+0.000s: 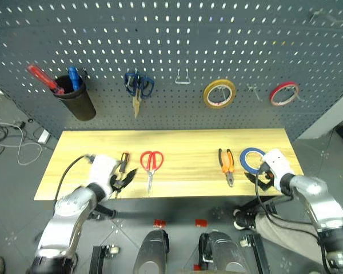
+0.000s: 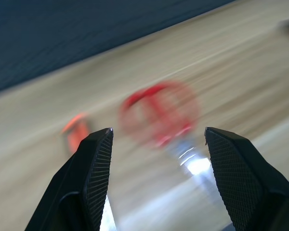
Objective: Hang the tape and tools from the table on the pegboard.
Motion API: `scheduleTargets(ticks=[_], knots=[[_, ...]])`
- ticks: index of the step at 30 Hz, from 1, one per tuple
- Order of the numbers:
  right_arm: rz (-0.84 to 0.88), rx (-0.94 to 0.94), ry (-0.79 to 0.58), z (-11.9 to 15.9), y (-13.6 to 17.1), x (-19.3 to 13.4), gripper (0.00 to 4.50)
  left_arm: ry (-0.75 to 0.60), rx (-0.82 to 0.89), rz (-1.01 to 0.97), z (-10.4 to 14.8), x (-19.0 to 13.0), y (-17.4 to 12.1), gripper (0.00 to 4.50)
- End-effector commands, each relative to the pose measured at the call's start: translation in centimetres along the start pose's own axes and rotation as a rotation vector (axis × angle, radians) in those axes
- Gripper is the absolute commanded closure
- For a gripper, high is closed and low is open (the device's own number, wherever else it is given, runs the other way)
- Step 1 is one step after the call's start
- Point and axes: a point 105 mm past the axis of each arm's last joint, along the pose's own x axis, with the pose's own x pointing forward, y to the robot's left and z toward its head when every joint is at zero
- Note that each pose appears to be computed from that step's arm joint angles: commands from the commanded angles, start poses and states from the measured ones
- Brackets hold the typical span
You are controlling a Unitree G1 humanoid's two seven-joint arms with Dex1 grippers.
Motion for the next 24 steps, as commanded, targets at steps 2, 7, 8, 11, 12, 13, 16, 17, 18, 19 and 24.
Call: scheduleTargets(ticks=[2, 7, 8, 11, 12, 13, 16, 17, 18, 19, 24], knots=[[0.022, -0.055, 0.021, 0.9, -1.1, 0.7, 0.0, -0.058, 0.127, -0.217, 3.5, 1.2, -2.9, 1.3], [0.078, -0.082, 0.164, -0.2, -1.9, 2.5, 0.0, -0.081, 0.308, -0.483, 4.8, 2.5, -6.7, 1.3], [0.093, -0.089, 0.189, -0.5, -1.9, 2.7, 0.0, -0.082, 0.334, -0.517, 4.8, 2.6, -7.1, 1.3], [0.125, -0.105, 0.254, -1.2, -1.9, 3.1, 0.0, -0.085, 0.382, -0.573, 4.5, 2.9, -7.6, 1.3], [0.133, -0.113, 0.28, -1.6, -2.0, 3.2, 0.18, -0.088, 0.399, -0.591, 4.4, 3.0, -7.8, 1.28], [0.136, -0.119, 0.304, -1.9, -2.1, 3.2, 0.39, -0.091, 0.408, -0.606, 4.4, 3.1, -8.0, 1.27], [0.177, -0.096, 0.351, -2.4, -2.1, 2.9, 1.26, -0.099, 0.424, -0.646, 4.3, 3.0, -8.5, 1.27], [0.192, -0.102, 0.365, -2.5, -2.0, 2.8, 1.61, -0.102, 0.426, -0.659, 4.2, 2.9, -8.6, 1.27], [0.201, -0.111, 0.375, -2.6, -2.0, 2.6, 1.93, -0.106, 0.424, -0.667, 4.1, 2.9, -8.8, 1.27], [0.199, -0.124, 0.38, -2.7, -2.2, 2.5, 2.27, -0.112, 0.42, -0.668, 4.1, 2.9, -8.8, 1.27], [0.039, -0.198, 0.272, -0.8, -4.4, 1.0, 3.81, -0.162, 0.361, -0.651, 4.9, 3.2, -9.1, 1.27]])
